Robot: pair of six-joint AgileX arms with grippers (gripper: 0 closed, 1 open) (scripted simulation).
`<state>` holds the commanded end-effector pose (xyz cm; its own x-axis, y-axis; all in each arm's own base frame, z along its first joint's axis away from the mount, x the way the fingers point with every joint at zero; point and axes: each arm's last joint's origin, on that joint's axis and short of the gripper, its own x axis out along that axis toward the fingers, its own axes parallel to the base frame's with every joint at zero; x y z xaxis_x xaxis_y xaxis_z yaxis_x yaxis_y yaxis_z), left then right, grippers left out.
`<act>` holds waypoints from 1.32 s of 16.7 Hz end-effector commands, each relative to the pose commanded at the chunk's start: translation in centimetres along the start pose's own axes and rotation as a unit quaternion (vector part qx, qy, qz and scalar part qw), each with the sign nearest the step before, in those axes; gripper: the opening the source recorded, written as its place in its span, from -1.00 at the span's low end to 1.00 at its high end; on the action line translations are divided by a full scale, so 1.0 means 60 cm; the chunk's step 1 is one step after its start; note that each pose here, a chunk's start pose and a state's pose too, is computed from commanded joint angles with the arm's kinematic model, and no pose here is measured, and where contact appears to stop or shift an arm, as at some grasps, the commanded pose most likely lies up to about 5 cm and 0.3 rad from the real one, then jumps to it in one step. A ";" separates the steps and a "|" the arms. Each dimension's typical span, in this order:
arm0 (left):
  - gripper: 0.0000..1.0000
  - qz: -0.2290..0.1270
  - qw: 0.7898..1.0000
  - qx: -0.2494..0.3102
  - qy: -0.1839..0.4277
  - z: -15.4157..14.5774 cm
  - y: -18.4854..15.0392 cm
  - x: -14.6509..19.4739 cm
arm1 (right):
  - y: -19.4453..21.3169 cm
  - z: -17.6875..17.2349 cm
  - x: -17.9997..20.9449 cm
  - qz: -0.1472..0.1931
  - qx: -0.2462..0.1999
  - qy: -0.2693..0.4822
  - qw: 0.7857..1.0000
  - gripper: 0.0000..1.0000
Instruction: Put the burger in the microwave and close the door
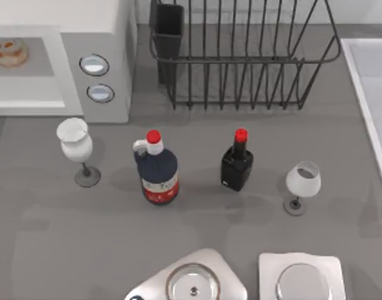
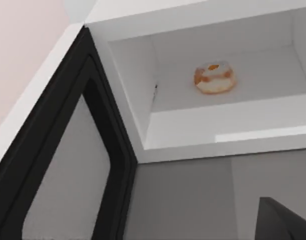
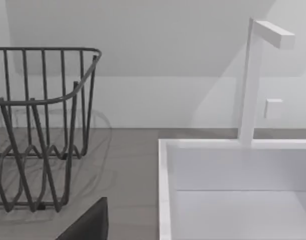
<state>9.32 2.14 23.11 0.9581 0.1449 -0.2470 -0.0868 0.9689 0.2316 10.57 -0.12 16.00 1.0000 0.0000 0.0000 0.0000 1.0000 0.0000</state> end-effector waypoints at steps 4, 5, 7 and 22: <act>-1.00 -0.002 0.994 0.037 0.102 0.074 0.074 0.041 | 0.000 0.000 0.000 0.000 0.000 0.000 1.000 1.00; -1.00 -0.006 0.991 0.038 0.127 0.087 0.101 0.058 | 0.000 0.000 0.000 0.000 0.000 0.000 1.000 1.00; -1.00 -0.020 0.984 0.032 0.174 0.101 0.163 0.098 | 0.000 0.000 0.000 0.000 0.000 0.000 1.000 1.00; -1.00 -0.105 0.959 -0.074 0.253 -0.030 0.456 0.228 | 0.000 0.000 0.000 0.000 0.000 0.000 1.000 1.00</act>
<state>19.55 31.01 24.40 0.7070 -0.0141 -0.7071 0.0200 0.9998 0.0000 10.57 -0.12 16.00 1.0000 0.0000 0.0000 0.0000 1.0000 0.0000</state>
